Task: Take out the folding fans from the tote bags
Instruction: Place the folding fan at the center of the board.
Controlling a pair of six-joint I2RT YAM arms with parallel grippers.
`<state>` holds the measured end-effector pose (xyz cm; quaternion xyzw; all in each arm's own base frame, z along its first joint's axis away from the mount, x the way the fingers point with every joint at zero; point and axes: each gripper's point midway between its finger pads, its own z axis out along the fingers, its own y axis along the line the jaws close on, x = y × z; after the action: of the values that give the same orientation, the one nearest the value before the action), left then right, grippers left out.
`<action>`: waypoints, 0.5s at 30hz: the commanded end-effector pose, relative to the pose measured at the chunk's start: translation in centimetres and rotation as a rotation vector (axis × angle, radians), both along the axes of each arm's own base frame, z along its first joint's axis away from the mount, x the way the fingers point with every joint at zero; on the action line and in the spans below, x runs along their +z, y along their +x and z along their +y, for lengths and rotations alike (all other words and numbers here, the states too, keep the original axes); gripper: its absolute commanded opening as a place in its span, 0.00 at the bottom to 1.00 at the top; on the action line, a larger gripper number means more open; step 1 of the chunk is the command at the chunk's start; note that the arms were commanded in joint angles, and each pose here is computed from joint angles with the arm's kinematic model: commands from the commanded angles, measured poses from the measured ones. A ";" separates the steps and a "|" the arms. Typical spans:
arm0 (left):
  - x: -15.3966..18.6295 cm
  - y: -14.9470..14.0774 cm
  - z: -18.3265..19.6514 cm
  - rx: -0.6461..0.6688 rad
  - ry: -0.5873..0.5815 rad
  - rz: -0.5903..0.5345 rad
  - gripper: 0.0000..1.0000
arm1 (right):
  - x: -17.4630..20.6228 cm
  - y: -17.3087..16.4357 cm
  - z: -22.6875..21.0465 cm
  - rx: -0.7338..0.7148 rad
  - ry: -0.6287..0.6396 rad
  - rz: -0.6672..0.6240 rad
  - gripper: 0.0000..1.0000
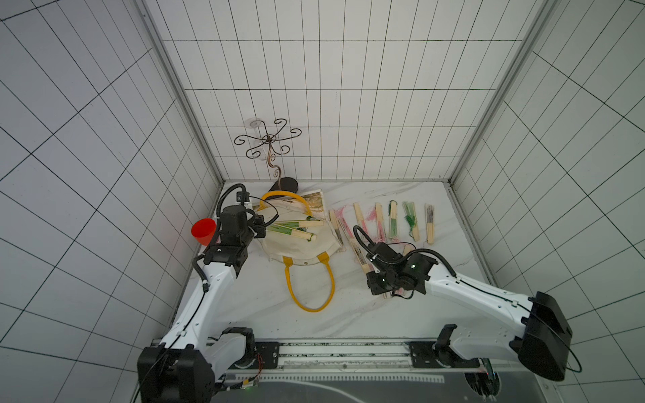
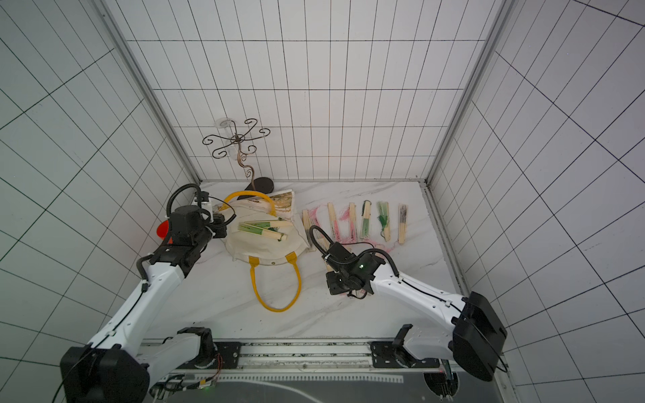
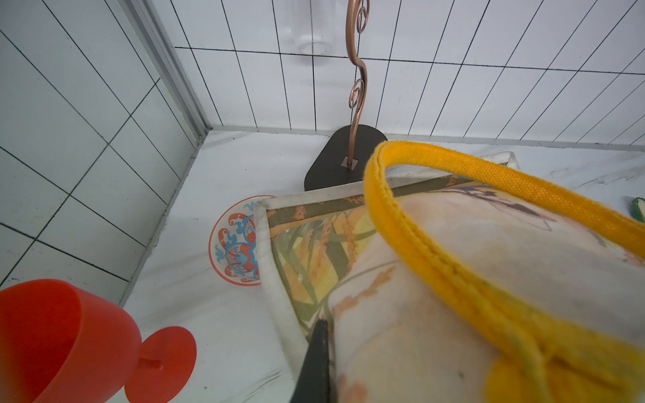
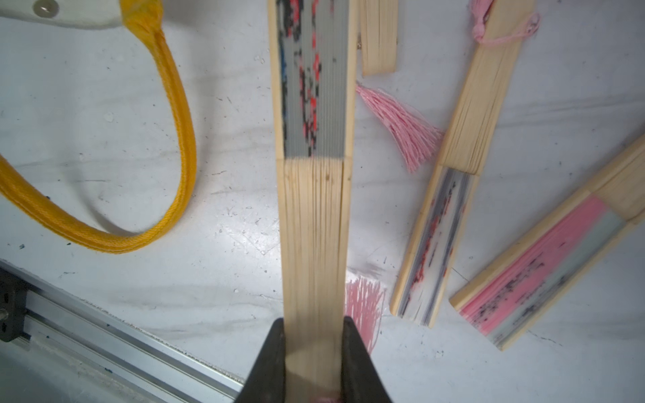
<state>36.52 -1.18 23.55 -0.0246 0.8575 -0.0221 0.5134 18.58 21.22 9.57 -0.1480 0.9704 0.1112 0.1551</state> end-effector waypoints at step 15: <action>2.6 0.3 0.1 0.006 -0.004 -0.079 0.00 | -6.3 -1.3 -0.6 0.017 -0.093 0.137 0.00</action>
<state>36.50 -1.12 23.60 -0.0254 0.8571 -0.0208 0.5141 17.97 21.87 5.19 -0.1558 0.9776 0.1008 0.0994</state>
